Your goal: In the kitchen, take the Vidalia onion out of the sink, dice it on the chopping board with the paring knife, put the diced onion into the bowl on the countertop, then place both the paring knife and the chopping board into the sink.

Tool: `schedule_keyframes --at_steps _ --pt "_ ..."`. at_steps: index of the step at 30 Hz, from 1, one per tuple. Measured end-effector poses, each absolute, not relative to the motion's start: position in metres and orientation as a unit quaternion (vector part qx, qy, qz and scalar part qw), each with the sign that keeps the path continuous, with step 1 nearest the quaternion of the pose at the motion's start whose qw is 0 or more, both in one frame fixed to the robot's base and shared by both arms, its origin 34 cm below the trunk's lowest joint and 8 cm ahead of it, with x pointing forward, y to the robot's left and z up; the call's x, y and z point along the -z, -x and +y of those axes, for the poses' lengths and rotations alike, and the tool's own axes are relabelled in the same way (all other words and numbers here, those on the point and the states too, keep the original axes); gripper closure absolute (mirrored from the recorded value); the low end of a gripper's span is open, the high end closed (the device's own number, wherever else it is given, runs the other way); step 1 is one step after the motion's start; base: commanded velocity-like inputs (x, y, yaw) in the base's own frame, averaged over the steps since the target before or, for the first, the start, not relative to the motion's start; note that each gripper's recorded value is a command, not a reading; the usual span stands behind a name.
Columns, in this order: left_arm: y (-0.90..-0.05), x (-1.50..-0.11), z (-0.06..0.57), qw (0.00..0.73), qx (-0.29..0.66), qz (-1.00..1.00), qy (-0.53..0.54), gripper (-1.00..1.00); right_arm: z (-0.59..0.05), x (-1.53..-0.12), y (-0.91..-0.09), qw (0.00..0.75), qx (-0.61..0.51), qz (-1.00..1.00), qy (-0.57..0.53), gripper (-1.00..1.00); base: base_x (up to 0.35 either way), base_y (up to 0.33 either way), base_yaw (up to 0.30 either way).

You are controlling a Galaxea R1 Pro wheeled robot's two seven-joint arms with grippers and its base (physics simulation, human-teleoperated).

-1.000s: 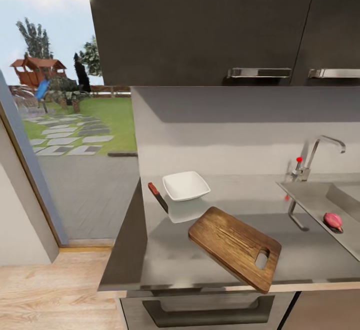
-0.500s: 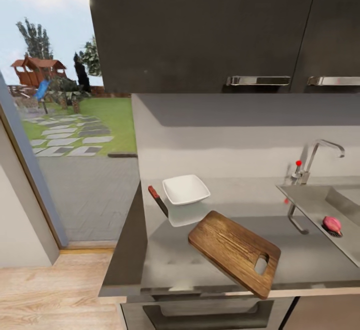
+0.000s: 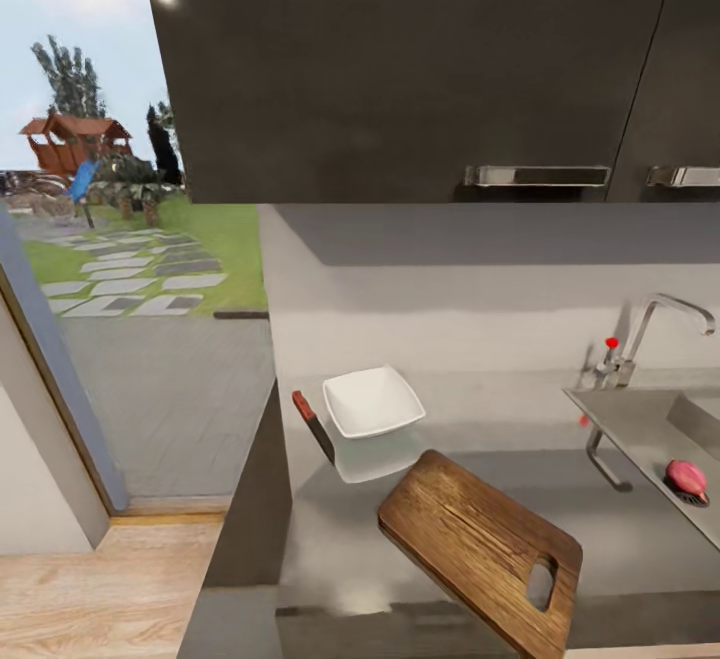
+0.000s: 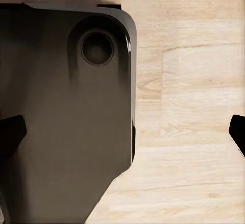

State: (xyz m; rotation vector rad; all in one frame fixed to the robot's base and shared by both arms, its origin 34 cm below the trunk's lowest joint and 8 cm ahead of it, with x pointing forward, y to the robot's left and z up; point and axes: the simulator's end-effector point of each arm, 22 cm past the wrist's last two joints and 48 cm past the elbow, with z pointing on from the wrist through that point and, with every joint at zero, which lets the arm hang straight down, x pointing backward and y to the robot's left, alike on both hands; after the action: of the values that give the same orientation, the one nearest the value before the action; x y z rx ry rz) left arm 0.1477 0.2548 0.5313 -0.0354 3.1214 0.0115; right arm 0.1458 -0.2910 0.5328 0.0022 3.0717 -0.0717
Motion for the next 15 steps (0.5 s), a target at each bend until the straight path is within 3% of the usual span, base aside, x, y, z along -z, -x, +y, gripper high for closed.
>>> schedule_keyframes --at_steps 15 --pt "-0.145 -0.55 0.255 0.009 -0.003 1.0 0.011 -1.0 -0.291 -0.551 -0.143 0.034 0.023 0.999 -0.001 -1.0 0.013 0.0 0.0"
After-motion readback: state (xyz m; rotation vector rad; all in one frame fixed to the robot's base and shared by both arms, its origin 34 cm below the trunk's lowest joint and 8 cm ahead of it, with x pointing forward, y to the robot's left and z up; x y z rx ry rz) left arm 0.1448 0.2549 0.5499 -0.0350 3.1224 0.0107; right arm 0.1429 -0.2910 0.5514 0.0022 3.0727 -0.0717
